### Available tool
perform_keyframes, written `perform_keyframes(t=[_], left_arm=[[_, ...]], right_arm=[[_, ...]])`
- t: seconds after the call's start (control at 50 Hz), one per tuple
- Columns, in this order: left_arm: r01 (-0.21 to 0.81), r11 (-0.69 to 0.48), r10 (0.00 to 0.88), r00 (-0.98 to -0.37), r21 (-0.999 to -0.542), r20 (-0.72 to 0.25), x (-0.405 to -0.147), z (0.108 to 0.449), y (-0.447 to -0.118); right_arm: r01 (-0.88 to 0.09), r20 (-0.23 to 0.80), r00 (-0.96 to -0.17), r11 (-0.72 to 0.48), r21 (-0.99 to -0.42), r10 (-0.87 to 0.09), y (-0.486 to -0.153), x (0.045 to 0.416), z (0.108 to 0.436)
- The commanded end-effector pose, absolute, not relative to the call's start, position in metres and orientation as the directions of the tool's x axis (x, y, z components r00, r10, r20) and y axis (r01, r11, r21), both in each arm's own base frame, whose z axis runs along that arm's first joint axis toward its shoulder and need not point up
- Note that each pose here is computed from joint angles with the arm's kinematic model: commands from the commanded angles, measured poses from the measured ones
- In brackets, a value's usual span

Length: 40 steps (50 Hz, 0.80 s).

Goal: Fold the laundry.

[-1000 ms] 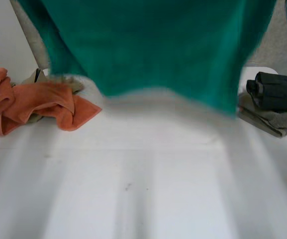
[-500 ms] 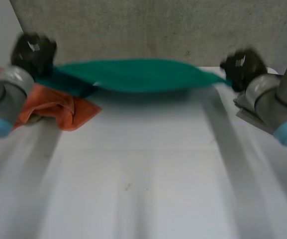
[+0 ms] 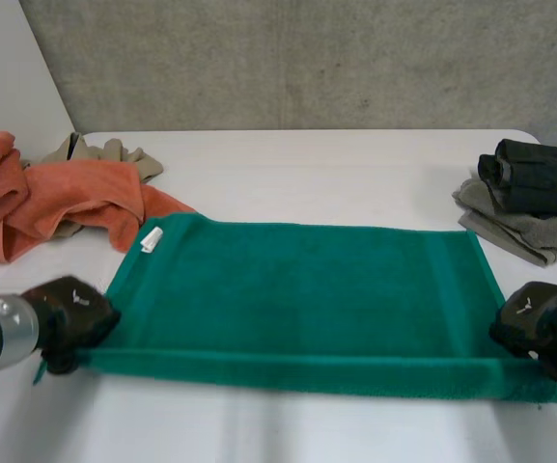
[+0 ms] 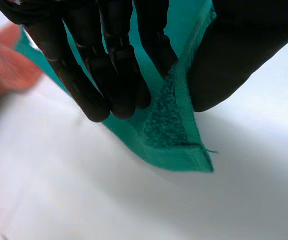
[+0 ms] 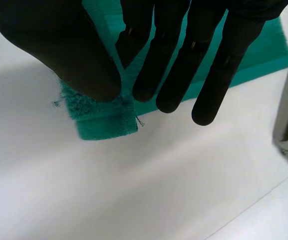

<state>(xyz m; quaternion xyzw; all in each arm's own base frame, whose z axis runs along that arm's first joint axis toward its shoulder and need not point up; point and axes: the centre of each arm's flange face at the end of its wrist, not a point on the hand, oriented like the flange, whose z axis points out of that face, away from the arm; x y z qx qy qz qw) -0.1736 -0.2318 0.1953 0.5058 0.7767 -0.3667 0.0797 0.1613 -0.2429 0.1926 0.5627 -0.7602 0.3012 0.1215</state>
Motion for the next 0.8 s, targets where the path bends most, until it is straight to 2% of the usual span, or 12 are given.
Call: perform_keyframes(t=[0.02, 0.06, 0.14, 0.22, 0.3, 0.36, 0.52, 0.58, 0.64, 0.72, 0.76, 0.8], left_arm=[[0.805, 0.133, 0.627, -0.521, -0.579, -0.580, -0.197, 0.205, -0.280], [0.796, 0.119, 0.613, -0.529, -0.593, -0.587, -0.202, 0.206, -0.290], [0.770, 0.038, 0.564, -0.543, -0.637, -0.623, -0.221, 0.209, -0.322], [0.748, -0.026, 0.512, -0.560, -0.663, -0.651, -0.238, 0.205, -0.349], [0.733, -0.068, 0.441, -0.587, -0.677, -0.679, -0.251, 0.199, -0.377], [0.732, -0.082, 0.384, -0.603, -0.677, -0.699, -0.261, 0.193, -0.396], [0.730, -0.125, 0.357, -0.599, -0.672, -0.717, -0.293, 0.178, -0.410], [0.724, -0.137, 0.362, -0.599, -0.676, -0.715, -0.301, 0.181, -0.405], [0.717, -0.137, 0.343, -0.614, -0.684, -0.711, -0.301, 0.193, -0.402], [0.694, -0.090, 0.337, -0.654, -0.715, -0.677, -0.291, 0.201, -0.395], [0.667, -0.064, 0.344, -0.683, -0.742, -0.644, -0.285, 0.205, -0.390], [0.646, -0.052, 0.353, -0.701, -0.761, -0.620, -0.282, 0.205, -0.386]], right_arm=[[-0.891, 0.564, -0.417, 0.200, -0.407, -0.713, -0.272, 0.172, 0.181], [-0.879, 0.586, -0.439, 0.189, -0.438, -0.681, -0.282, 0.175, 0.181], [-0.840, 0.668, -0.497, 0.115, -0.530, -0.554, -0.317, 0.183, 0.183], [-0.815, 0.705, -0.524, 0.040, -0.578, -0.478, -0.342, 0.193, 0.179], [-0.796, 0.736, -0.537, -0.041, -0.604, -0.413, -0.368, 0.202, 0.168], [-0.792, 0.765, -0.538, -0.099, -0.603, -0.353, -0.389, 0.208, 0.157], [-0.789, 0.809, -0.534, -0.198, -0.582, -0.248, -0.424, 0.224, 0.132], [-0.794, 0.815, -0.536, -0.198, -0.575, -0.220, -0.427, 0.225, 0.133], [-0.785, 0.798, -0.559, -0.169, -0.597, -0.225, -0.420, 0.222, 0.142], [-0.732, 0.720, -0.629, -0.088, -0.675, -0.293, -0.396, 0.213, 0.163], [-0.693, 0.650, -0.674, -0.004, -0.721, -0.350, -0.378, 0.203, 0.177], [-0.669, 0.598, -0.698, 0.062, -0.740, -0.395, -0.366, 0.196, 0.181]])
